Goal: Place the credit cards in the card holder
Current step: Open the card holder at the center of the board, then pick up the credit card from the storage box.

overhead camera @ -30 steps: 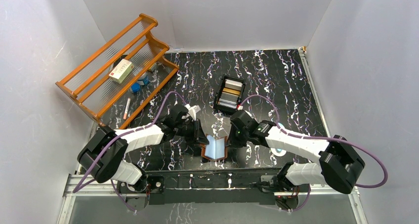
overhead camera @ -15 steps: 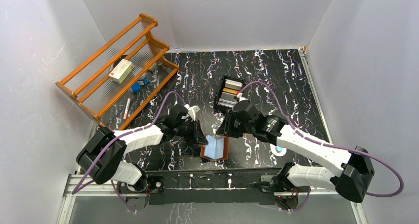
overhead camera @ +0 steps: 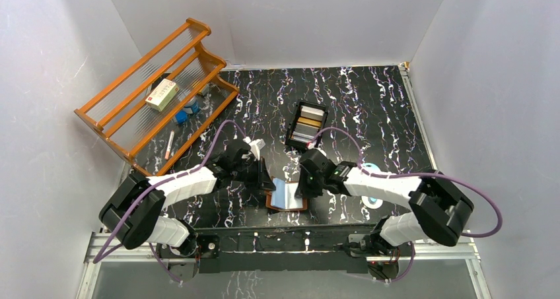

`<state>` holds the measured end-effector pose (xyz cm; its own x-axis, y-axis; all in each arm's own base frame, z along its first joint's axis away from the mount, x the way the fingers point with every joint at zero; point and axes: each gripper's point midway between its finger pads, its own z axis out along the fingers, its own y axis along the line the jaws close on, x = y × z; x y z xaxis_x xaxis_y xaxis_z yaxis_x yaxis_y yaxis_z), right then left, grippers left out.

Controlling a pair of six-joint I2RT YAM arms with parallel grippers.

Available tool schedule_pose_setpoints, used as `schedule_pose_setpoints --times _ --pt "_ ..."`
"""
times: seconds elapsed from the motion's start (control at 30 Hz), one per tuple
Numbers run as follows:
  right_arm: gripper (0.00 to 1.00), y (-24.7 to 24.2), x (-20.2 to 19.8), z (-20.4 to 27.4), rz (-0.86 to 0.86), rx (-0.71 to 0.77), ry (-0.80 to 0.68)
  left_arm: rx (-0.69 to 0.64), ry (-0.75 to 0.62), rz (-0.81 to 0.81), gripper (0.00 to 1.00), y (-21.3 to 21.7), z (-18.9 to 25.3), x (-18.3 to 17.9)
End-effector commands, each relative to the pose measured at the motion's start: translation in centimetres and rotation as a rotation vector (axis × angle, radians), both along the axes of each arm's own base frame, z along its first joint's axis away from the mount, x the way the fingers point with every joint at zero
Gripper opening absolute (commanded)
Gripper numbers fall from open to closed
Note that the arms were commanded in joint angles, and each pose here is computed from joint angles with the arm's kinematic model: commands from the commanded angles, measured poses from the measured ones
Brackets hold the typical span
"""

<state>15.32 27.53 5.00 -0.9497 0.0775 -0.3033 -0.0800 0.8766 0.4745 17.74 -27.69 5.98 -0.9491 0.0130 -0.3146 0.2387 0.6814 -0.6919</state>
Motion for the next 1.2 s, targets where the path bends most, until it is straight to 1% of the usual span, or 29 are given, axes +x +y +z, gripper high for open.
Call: schedule_pose_setpoints --times 0.0,0.07,0.17,0.23,0.33,0.4,0.57,0.7,0.73,0.83,0.9,0.97,1.03,1.07,1.17 --pt "0.15 -1.4 0.4 -2.7 -0.015 -0.048 -0.016 0.058 -0.029 -0.012 0.1 1.1 -0.9 0.0" --pt "0.15 -2.0 0.4 -3.4 -0.02 -0.076 -0.016 0.085 -0.027 -0.004 0.18 1.6 -1.5 -0.1" --pt "0.15 -2.0 0.5 -3.5 -0.002 -0.073 -0.033 0.169 -0.01 -0.007 0.19 2.9 -3.4 -0.5" --pt "0.16 -1.9 0.6 -3.4 0.004 -0.071 -0.04 0.187 -0.008 -0.011 0.15 3.3 -3.9 -0.7" --pt "0.18 -1.4 0.5 -2.9 0.021 -0.055 -0.038 0.19 0.003 -0.014 0.05 3.3 -4.0 -0.8" --pt "0.19 -0.8 0.6 -2.0 0.031 -0.029 -0.041 0.16 0.001 -0.021 0.0 2.8 -3.5 -0.8" --pt "0.27 1.1 1.9 2.5 0.05 0.053 -0.11 0.057 0.006 -0.044 0.0 1.2 -1.6 -1.0" --pt "0.28 1.1 4.2 6.0 0.081 0.047 -0.279 0.0 0.018 -0.055 0.0 0.4 -0.6 -1.2" --pt "0.29 1.0 4.9 7.1 0.118 0.04 -0.347 -0.017 0.002 -0.056 0.0 0.3 0.1 -1.1" --pt "0.32 0.4 7.2 9.5 0.187 0.002 -0.489 -0.039 -0.01 -0.065 0.0 0.0 0.9 -1.1" --pt "0.32 -0.9 9.7 10.9 0.199 -0.084 -0.589 -0.043 -0.01 -0.072 0.0 0.0 1.0 -1.2" --pt "0.32 -2.4 12.6 12.0 0.193 -0.153 -0.652 -0.045 -0.012 -0.073 0.0 0.0 1.1 -1.2" --pt "0.33 -3.3 15.2 13.4 0.216 -0.179 -0.704 -0.048 -0.01 -0.073 0.01 0.0 1.0 -1.3" --pt "0.34 -3.6 16.3 13.8 0.239 -0.19 -0.729 -0.051 -0.008 -0.076 0.01 0.0 1.0 -1.4" --pt "0.45 -4.6 19.4 14.9 0.257 -0.254 -0.803 -0.046 -0.002 -0.082 0.04 -0.1 0.6 -1.4"
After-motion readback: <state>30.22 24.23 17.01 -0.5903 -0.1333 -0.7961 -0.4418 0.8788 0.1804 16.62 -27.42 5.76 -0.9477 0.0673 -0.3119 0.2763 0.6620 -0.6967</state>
